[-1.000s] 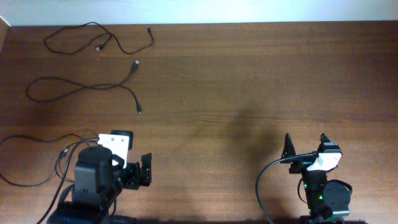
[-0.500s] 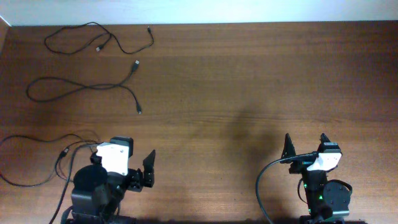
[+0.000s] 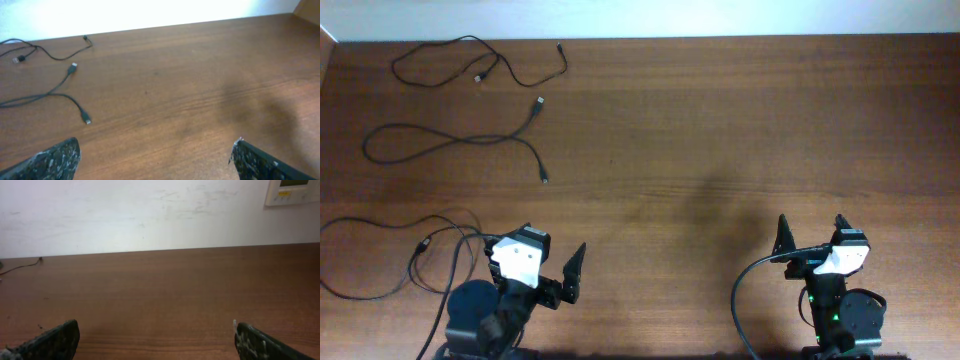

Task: Untangle cables

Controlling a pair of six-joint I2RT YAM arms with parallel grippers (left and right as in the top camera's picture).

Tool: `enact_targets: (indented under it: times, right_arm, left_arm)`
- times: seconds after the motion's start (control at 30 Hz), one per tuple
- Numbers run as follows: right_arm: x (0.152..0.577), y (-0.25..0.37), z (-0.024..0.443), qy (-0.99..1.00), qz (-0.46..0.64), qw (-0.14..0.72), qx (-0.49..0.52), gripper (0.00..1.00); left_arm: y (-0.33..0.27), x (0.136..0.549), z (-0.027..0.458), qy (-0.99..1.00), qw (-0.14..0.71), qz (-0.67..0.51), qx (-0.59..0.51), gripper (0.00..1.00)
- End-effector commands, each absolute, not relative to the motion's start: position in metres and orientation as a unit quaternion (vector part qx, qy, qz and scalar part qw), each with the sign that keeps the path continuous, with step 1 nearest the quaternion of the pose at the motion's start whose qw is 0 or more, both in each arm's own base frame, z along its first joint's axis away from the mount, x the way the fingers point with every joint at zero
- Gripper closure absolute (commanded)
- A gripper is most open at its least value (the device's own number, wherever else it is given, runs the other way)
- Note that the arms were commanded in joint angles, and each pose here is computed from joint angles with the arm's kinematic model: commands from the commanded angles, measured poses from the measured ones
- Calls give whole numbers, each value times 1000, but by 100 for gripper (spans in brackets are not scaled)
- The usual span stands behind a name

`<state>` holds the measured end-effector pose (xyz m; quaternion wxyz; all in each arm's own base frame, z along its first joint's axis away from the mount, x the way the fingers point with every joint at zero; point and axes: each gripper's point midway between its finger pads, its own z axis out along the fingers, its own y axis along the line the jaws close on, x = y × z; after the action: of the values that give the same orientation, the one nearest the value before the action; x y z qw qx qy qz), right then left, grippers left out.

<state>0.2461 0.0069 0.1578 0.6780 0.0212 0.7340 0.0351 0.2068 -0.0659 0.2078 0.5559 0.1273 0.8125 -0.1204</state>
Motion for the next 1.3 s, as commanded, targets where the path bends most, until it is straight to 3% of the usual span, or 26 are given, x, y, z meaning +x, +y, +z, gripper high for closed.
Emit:
enact_targets:
  times: [0.0,0.3,0.53,0.93,1.27]
  right_arm:
    - [246,6,155,735,35,677,22,2]
    - [246,6,155,735,35,677,22,2]
    - [246,6,155,735,35,677,22,2]
    - [246,6,155,735,35,677,22,2]
    - [246,6,155,735,35,677,22,2]
  left_arm:
    - [-63,207,198,801,574,-114,129,1]
    - [-59,210,182,785,597,-108,123,1]
    - [-60,219,204,728,665,-103,128,1]
    - [-60,222,216,702,694,-100,128,1]
    - [-62,222,254,624,763,-97,137,1]
